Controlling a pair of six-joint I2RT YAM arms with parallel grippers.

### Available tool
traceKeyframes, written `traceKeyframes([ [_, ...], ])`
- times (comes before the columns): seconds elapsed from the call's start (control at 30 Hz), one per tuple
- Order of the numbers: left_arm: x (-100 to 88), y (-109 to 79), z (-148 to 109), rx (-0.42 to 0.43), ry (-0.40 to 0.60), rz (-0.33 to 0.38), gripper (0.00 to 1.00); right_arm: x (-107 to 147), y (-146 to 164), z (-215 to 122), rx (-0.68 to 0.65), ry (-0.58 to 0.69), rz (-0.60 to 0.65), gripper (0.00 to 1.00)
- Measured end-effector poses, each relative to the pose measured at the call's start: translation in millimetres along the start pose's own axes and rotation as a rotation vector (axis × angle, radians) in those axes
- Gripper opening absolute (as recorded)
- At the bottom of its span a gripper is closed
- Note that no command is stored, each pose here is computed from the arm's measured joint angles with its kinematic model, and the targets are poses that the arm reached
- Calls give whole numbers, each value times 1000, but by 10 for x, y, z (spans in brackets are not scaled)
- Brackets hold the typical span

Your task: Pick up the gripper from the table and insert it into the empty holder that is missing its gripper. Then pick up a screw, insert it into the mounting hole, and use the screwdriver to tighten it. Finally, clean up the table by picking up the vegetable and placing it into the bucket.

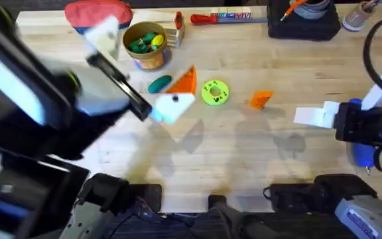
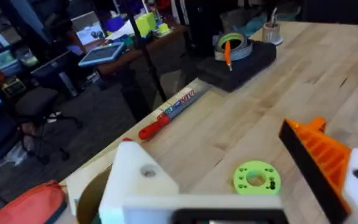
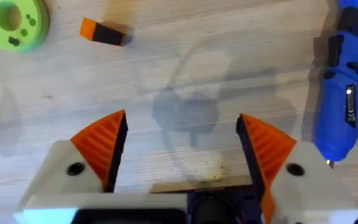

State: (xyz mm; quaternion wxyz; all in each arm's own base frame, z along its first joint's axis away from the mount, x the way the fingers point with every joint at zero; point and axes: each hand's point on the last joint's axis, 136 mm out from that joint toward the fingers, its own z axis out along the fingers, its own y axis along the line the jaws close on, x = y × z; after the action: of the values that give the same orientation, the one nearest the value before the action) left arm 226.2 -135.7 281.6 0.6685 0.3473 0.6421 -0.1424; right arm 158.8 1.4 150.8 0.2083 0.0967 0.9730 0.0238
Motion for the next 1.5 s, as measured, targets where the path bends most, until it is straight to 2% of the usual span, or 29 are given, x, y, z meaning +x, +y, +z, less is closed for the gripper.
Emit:
traceKeyframes([
  [0.2, 399, -356, -84, 29, -137, -34, 988, -2, 0, -1, 0, -1, 0, 991],
  [0.23, 568, -472, -106, 44, -164, -76, 988, -2, 0, -1, 0, -1, 0, 991],
  [0.37, 702, -528, -124, 47, -177, -129, 987, -1, 0, -1, 0, 0, 0, 991],
  [0.5, 759, -552, -138, 54, -157, -162, 986, -2, 0, -1, 0, -1, 0, 991],
  [0.53, 822, -577, -130, 63, -131, -178, 986, -1, 0, -1, 0, 0, 0, 991],
  [0.57, 1024, -674, -116, 101, -46, -225, 987, -1, 0, -1, 0, 0, 0, 991],
  [1.5, 1034, -708, -118, 120, -41, -235, 986, -1, 0, -1, 0, 0, 0, 992],
])
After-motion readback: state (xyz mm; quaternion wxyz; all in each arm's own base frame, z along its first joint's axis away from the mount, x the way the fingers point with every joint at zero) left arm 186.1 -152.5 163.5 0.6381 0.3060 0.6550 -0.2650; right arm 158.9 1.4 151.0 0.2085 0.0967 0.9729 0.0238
